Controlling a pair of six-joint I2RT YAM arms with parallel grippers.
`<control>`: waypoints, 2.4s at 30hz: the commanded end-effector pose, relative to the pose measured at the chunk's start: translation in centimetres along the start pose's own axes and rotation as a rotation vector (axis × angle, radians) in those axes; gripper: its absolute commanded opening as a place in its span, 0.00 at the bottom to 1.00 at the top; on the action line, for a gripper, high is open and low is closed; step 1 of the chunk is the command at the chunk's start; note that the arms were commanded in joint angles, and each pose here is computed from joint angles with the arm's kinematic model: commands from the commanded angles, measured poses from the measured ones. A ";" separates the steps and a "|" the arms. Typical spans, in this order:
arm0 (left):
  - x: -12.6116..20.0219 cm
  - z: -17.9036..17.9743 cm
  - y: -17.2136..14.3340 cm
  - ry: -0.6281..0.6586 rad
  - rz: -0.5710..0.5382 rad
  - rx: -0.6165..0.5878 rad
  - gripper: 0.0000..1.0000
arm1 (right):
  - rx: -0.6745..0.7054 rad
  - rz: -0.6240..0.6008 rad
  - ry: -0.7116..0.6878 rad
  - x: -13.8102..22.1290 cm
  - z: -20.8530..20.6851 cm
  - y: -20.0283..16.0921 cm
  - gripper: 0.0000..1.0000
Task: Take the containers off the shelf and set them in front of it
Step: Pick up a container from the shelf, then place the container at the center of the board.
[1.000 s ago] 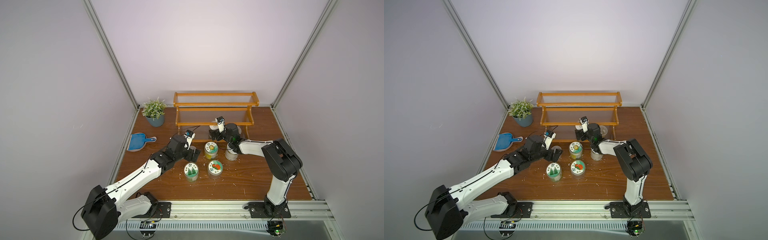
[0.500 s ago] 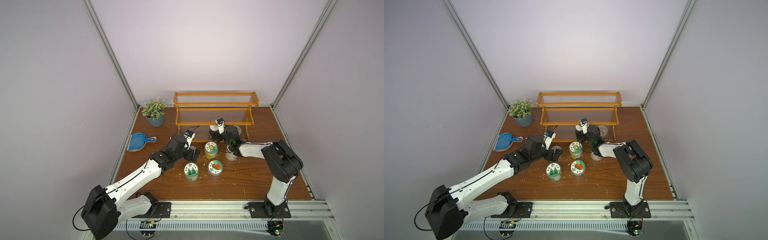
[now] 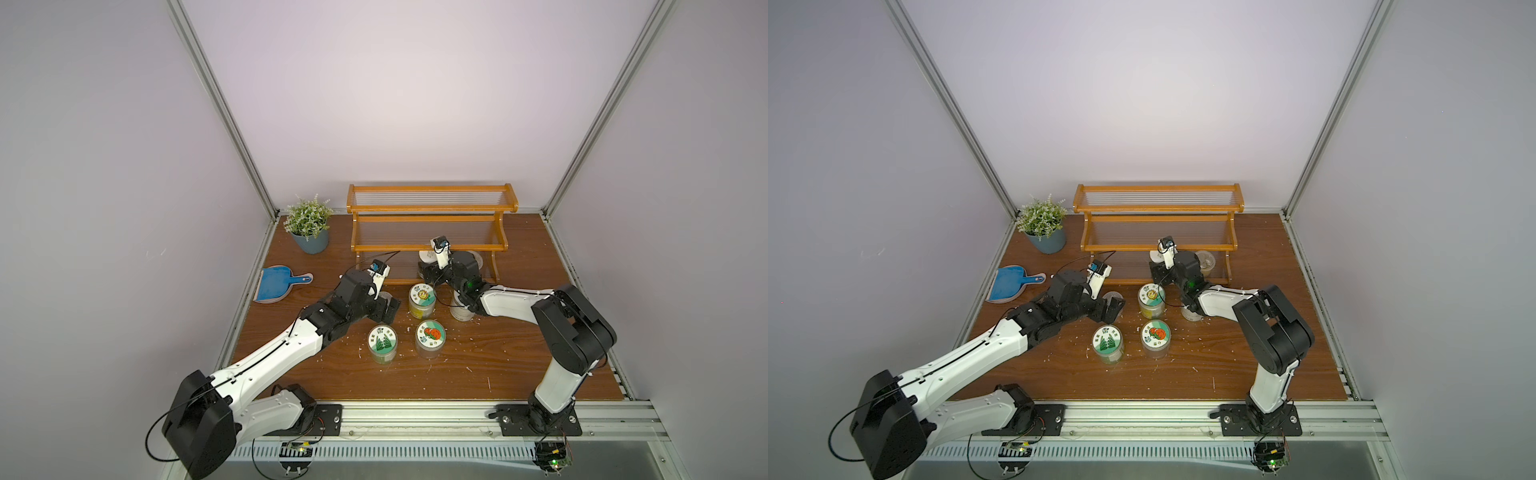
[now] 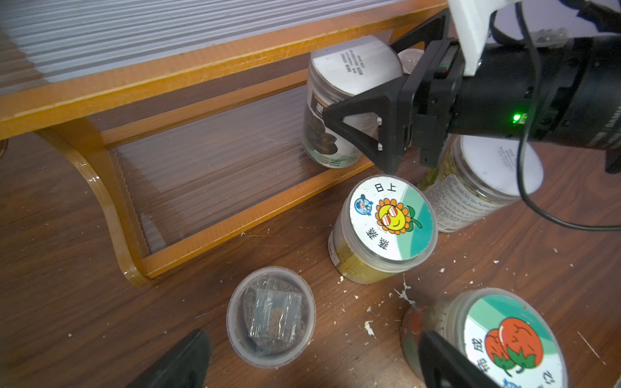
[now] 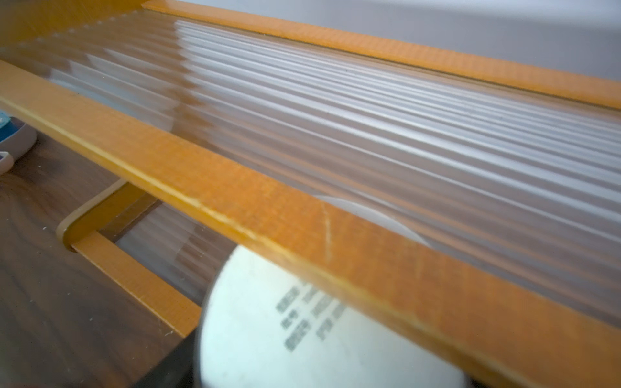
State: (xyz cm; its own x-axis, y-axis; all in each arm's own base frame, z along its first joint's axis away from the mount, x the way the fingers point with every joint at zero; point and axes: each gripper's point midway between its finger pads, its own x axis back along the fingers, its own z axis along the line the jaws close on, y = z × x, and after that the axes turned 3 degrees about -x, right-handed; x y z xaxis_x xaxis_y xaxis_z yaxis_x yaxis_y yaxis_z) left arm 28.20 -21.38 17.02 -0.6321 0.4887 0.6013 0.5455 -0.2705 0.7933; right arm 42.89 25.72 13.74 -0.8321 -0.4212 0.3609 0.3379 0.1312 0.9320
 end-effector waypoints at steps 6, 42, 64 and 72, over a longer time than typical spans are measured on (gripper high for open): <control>-0.2 0.3 -0.5 -0.003 0.015 -0.004 1.00 | -0.009 -0.070 0.041 2.5 0.8 4.8 0.82; -0.4 0.0 -0.6 -0.017 0.019 -0.001 1.00 | 0.041 0.007 0.119 11.7 1.3 6.1 0.83; -0.3 -0.2 -0.1 -0.030 0.004 0.004 1.00 | -0.141 0.260 0.287 24.1 3.9 -1.5 0.84; -0.3 -0.3 0.1 -0.034 -0.004 0.010 1.00 | -0.216 0.315 0.131 24.3 1.7 -5.2 0.83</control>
State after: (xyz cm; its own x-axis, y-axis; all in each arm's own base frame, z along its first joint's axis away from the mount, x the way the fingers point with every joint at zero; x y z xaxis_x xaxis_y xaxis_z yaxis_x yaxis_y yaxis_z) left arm 27.95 -21.86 16.88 -0.6110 0.5131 0.6029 0.5501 -0.2725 0.7894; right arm 19.57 16.57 16.92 -0.5647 -0.5315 0.6314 0.6683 0.1544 0.7277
